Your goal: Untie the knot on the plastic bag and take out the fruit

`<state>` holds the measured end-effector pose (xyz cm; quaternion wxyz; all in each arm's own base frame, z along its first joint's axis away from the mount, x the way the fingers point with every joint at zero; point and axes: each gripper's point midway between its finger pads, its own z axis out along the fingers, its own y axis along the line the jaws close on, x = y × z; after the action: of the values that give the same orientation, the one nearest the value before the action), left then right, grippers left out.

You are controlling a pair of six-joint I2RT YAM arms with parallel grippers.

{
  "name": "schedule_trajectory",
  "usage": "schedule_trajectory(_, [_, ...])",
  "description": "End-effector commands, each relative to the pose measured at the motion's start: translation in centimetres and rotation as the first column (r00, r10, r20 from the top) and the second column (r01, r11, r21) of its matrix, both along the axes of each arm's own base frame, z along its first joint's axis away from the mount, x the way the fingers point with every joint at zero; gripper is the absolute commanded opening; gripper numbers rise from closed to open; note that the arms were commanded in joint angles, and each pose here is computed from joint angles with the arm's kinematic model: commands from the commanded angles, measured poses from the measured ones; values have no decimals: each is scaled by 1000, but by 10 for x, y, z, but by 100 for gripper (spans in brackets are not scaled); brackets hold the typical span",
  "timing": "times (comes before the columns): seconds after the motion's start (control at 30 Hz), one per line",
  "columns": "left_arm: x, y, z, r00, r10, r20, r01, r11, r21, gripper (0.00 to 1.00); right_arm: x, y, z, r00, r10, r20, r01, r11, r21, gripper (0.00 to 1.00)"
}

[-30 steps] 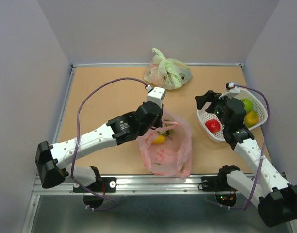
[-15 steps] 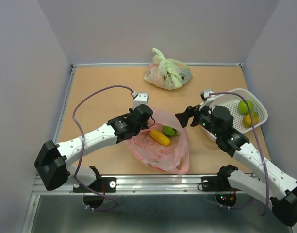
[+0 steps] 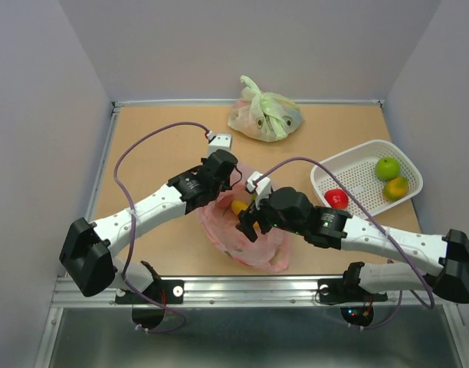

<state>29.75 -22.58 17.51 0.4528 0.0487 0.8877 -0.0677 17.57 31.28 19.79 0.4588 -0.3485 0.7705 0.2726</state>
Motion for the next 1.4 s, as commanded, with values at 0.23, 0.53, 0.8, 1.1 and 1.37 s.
schedule_trajectory(0.23, [15, 25, 44, 991, -7, 136, 1, 999, 40, 0, 63, -1, -55, 961, -224, 162, 259, 933, -251, 62])
schedule_trajectory(0.53, [13, 33, 31, 989, -12, 148, 9, 1000, 24, 0, 91, 23, -96, 965, -209, 158, 243, 937, -249, 57])
schedule_trajectory(0.8, [12, 40, 37, 985, 4, 175, -9, 1000, 29, 0, 118, 32, -129, 961, -213, 176, 257, 921, -292, 57])
schedule_trajectory(1.1, [16, 48, 29, 986, 34, 162, -45, 997, 69, 0, 113, 36, -94, 962, -184, 201, 225, 952, -208, 15])
schedule_trajectory(1.37, [28, 75, 33, 978, 123, 170, -138, 987, 77, 0, 88, 15, -63, 968, -130, 216, 164, 975, -148, 6])
